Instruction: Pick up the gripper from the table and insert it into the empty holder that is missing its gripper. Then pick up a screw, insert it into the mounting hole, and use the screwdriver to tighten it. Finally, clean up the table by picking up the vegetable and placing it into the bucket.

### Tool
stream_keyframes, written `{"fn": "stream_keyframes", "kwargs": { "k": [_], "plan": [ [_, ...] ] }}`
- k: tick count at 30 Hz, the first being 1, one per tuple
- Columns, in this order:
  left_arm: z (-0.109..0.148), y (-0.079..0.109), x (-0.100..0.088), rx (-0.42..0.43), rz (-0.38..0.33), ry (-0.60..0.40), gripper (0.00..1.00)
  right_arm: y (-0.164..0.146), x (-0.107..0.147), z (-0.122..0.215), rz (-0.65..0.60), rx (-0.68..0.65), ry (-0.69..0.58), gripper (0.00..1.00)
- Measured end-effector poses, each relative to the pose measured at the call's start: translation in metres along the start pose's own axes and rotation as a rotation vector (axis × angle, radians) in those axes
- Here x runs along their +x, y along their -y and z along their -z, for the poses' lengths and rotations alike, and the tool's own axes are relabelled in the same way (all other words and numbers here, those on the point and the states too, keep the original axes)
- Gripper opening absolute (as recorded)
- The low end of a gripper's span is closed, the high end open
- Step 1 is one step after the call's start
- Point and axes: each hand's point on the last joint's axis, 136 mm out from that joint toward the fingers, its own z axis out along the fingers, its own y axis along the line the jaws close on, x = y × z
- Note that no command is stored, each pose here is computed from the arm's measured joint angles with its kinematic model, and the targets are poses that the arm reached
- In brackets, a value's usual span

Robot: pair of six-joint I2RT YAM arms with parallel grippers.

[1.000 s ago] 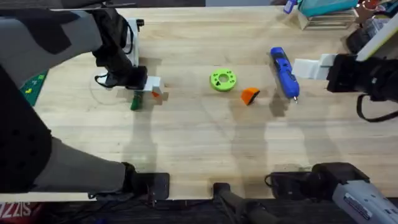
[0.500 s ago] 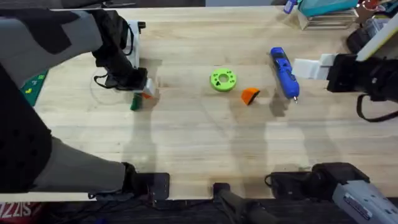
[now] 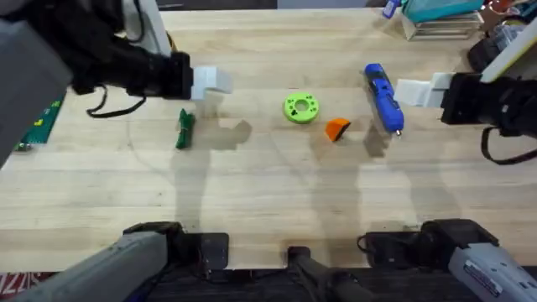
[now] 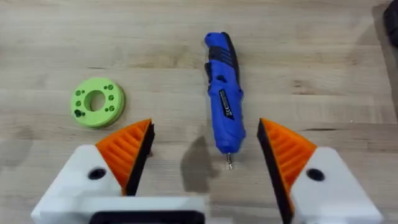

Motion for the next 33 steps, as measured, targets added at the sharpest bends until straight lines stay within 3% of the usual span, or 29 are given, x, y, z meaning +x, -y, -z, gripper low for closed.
{"fn": "stream_keyframes", "kwargs": {
  "k": [5,11,15,18,26,33],
  "plan": [
    [0.029,0.040,-0.006,0.162,-0.030,0.094,0.986,0.000,0.000,0.000,0.000,0.000,0.000,0.994],
    [0.037,0.052,-0.013,0.222,-0.026,0.137,0.986,0.000,0.000,0.000,0.000,0.000,0.000,0.994],
    [0.038,0.055,-0.023,0.225,-0.103,0.187,0.986,0.000,0.000,0.000,0.000,0.000,0.000,0.994],
    [0.037,0.060,-0.026,0.226,-0.207,0.253,0.986,0.000,0.000,0.000,0.000,0.000,0.000,0.994],
    [0.037,0.067,0.008,0.201,-0.418,0.520,0.986,0.000,0.000,0.000,0.000,0.000,0.000,0.994],
    [0.028,0.067,0.057,0.185,-0.490,0.628,0.986,0.000,0.000,0.000,0.000,0.000,0.000,0.994]
  ]
}}
